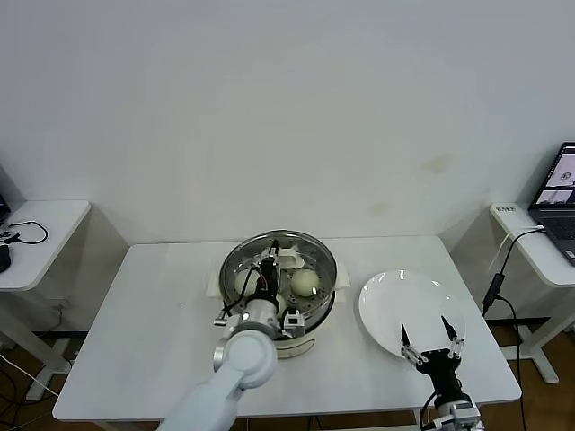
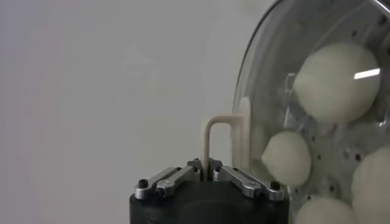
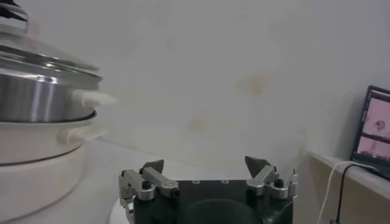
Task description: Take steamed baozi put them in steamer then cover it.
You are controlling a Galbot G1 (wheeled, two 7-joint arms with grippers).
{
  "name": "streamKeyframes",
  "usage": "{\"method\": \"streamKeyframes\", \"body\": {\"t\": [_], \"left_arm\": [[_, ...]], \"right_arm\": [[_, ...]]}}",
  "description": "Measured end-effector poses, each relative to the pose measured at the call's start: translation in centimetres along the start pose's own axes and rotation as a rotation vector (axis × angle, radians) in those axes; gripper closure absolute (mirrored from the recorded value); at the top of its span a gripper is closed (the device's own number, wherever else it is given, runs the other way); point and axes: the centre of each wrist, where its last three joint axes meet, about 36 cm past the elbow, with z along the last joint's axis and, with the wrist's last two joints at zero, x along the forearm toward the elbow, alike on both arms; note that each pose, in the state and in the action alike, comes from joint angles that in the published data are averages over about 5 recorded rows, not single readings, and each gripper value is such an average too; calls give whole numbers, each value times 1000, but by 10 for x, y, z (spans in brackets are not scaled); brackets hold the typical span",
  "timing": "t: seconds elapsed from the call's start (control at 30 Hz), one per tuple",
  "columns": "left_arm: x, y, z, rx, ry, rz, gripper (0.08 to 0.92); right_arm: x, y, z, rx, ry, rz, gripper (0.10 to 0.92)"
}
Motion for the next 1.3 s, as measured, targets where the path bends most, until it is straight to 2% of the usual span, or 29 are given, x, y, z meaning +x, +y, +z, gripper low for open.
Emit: {"method": "streamKeyframes", "body": {"t": [0.77,0.9,1.3], "left_arm": [[6,-4,-1,3,13,17,856],[7,-4,0,6,13,9,779],[31,0,10,16,-19,-24,433]], "right_arm": [[-1,6,1,-1,-1,-21,200],[-1,6,1,-1,0,-24,200],[0,7,1,-1,5,-29,200]]}}
